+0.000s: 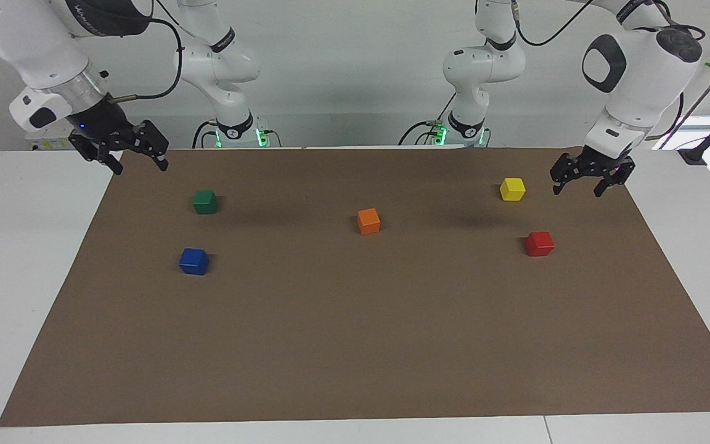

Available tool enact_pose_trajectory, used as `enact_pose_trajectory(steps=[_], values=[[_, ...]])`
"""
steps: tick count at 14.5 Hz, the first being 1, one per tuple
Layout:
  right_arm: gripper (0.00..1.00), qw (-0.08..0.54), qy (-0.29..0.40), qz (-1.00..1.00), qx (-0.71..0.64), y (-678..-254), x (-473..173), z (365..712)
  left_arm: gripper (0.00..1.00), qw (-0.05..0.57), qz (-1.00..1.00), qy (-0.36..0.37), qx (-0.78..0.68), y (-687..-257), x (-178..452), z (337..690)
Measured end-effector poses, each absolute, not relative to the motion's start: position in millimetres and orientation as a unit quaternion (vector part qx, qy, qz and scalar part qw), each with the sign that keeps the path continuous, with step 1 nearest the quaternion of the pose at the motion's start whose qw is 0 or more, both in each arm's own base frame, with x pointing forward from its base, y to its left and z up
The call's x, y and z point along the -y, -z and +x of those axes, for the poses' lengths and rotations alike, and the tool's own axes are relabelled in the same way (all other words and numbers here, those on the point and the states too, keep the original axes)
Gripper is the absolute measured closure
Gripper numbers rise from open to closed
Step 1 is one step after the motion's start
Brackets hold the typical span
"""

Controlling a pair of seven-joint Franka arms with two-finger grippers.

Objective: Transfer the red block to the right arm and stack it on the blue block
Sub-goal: 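Reach the left gripper to the red cube while the right gripper advances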

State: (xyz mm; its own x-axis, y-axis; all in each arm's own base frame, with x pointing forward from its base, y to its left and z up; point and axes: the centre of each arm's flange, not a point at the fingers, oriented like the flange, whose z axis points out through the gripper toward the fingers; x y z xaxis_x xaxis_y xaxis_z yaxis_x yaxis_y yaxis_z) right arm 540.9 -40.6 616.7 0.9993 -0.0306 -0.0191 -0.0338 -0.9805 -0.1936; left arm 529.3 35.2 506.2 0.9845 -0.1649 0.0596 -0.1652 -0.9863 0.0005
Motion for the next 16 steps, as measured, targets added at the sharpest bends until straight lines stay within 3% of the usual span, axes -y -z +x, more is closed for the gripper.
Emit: enact_pose_trajectory(steps=[8,16], values=[[0.00,0.274,0.021,-0.962,0.012,-584,54,503,0.00,0.000,0.996,-0.037,0.082,-412,-37,552],[0.00,0.451,0.046,-0.892,0.009,-553,37,477,0.00,-0.001,0.997,-0.034,0.065,-355,-51,551]])
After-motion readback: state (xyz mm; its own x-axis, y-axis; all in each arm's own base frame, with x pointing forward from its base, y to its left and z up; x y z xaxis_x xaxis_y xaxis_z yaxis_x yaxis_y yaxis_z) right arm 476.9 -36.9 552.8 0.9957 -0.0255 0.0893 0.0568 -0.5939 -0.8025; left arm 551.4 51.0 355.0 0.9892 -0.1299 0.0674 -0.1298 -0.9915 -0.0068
